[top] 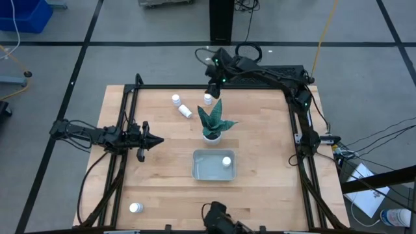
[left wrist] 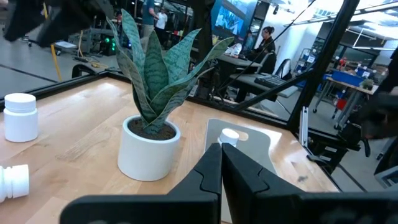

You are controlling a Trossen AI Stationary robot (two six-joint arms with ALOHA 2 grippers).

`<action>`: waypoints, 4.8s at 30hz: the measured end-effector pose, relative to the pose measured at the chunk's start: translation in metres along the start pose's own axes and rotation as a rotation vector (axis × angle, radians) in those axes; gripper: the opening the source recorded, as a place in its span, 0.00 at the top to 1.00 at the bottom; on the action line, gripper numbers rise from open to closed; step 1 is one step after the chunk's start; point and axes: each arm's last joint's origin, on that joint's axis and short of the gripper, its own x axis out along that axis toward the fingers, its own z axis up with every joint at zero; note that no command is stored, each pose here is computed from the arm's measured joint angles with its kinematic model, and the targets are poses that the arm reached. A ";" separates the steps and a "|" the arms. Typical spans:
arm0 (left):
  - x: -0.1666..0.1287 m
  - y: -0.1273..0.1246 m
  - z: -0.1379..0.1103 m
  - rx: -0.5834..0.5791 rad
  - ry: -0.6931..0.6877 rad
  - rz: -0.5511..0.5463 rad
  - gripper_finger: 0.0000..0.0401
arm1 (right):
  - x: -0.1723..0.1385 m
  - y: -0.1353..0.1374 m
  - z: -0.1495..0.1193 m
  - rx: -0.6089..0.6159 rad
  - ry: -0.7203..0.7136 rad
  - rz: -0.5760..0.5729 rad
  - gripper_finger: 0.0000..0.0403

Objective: Pick and place pill bottles into a basket
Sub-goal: Put the white pill bottle into the gray bin

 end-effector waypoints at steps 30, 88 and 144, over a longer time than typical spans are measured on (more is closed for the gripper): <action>0.000 0.000 0.000 0.000 0.000 0.000 0.97 | 0.045 -0.002 -0.021 0.084 0.144 -0.068 0.28; 0.000 0.000 0.000 0.000 0.000 0.000 0.97 | 0.090 -0.021 -0.038 0.130 0.140 -0.046 0.45; 0.000 0.000 0.000 0.000 0.000 -0.001 0.97 | -0.087 0.043 0.027 0.044 -0.187 -0.153 0.63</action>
